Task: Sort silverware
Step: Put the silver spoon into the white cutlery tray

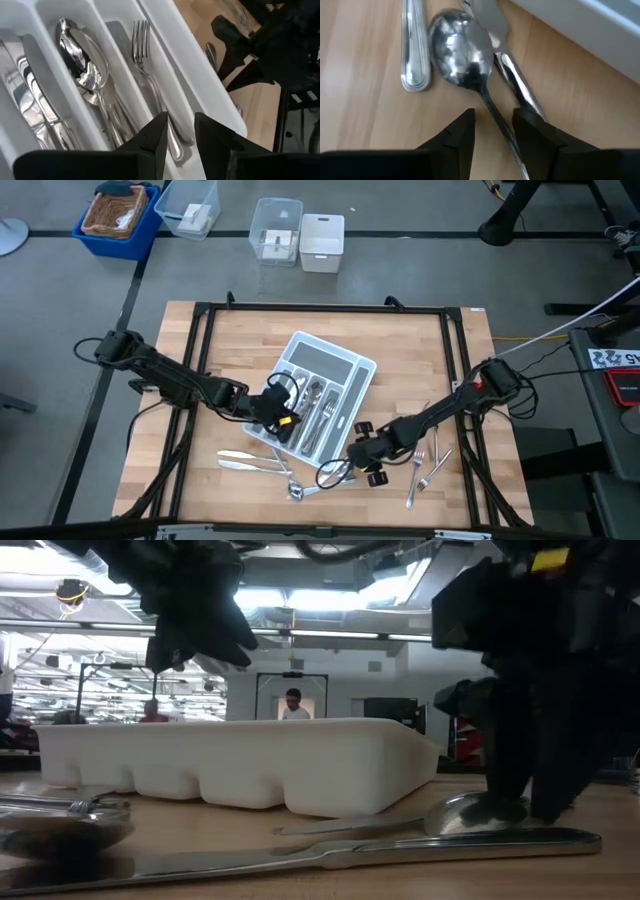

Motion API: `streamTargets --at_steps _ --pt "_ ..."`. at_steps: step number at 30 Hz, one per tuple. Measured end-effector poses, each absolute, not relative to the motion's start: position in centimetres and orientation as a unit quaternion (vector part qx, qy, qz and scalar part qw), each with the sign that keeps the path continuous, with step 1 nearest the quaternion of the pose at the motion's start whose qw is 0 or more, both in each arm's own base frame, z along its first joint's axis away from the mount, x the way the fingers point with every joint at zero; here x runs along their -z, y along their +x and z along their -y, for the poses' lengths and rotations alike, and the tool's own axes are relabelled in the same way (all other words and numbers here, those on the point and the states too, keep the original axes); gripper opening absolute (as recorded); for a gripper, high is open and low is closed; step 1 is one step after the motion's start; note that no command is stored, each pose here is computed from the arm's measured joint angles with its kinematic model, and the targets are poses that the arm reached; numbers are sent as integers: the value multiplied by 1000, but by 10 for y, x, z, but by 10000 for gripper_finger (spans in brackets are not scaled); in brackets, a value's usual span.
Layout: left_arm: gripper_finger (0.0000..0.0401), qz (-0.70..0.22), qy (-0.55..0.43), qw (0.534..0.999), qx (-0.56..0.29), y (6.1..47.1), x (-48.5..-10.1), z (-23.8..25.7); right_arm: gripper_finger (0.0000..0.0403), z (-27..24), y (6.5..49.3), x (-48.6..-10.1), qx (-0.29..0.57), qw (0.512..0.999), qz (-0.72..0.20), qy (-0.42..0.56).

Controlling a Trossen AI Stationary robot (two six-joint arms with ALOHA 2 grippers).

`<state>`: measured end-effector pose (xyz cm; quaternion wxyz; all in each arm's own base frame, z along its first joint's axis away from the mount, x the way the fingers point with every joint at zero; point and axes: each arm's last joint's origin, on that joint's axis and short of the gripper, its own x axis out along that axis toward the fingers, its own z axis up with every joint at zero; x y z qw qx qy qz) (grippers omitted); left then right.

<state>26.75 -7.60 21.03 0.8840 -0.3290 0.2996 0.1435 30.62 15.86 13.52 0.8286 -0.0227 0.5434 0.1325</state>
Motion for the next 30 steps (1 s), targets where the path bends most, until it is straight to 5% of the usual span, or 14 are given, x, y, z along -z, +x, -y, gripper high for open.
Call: streamTargets --at_steps 8,17,30 --pt "86 -313 -313 885 -142 266 -208 76 123 -159 308 -125 -124 823 -553 -29" --pt "86 -318 -291 892 -135 266 -208 76 13 -160 310 -124 -124 826 -549 -23" --pt "86 -325 -287 890 -138 265 -207 75 5 -162 311 -131 -141 827 -544 2"
